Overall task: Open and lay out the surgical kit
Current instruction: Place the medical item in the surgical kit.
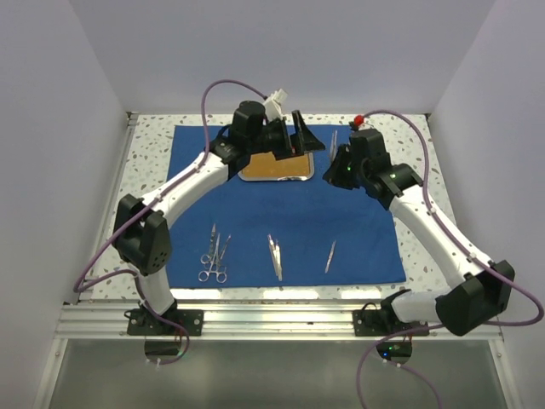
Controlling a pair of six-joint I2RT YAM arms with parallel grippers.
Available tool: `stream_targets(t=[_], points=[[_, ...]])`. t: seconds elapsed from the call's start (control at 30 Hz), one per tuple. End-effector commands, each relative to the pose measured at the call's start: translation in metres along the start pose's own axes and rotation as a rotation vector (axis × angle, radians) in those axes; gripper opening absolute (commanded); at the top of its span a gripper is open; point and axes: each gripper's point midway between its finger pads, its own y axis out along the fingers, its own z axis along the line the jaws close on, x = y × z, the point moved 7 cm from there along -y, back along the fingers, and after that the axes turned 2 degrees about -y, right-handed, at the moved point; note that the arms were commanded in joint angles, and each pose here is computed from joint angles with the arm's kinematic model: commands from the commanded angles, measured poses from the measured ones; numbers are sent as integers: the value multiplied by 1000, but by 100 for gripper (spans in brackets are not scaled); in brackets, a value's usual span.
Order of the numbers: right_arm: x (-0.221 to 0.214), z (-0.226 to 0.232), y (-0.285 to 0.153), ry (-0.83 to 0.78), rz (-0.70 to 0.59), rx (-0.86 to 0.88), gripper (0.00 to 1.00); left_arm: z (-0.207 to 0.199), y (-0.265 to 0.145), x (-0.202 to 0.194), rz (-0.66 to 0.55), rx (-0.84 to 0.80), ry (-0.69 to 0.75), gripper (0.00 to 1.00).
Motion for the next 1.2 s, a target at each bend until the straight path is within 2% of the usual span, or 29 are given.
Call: stream_targets(t=[0.0,0.17,0.2,0.23,0.37,0.5,0.87,0.9,0.93,0.97,1.0,1.03,1.1,1.17], points=[[-15,-20,-24,-19,-6,-71,0,16,-18,27,-48,77,89,99],[-61,-44,-31,-25,128,-114,0,76,-42,57,-118,275,91,99],[-69,-44,-36,-6,144,-97,0,84,-42,65,-125,305,129,99],[-76,-47,-37,8,160,-95,0,96,-47,70,-131,382,130,99],[-126,-68,-35,70,280,-113,0,133,-40,85,-94,571,230,99],[-162,-79,-31,139,379,-125,0,151,-35,97,-74,625,252,99],[-206,-89,-10,181,580,-169,0,183,-28,101,-59,625,228,99],[-208,-89,-9,172,594,-164,4,184,-27,102,-58,626,231,99],[-209,-89,-7,167,601,-164,15,185,-27,102,-57,627,233,99],[-209,-87,-6,163,607,-162,22,188,-26,102,-54,632,239,99],[-211,-88,-4,155,621,-175,34,188,-26,103,-55,634,242,99],[-210,-88,-4,152,621,-181,56,190,-27,105,-56,642,244,99],[-206,-87,-3,141,615,-187,70,195,-27,106,-54,652,251,99],[-198,-85,-5,132,599,-196,75,200,-26,107,-49,666,261,99]])
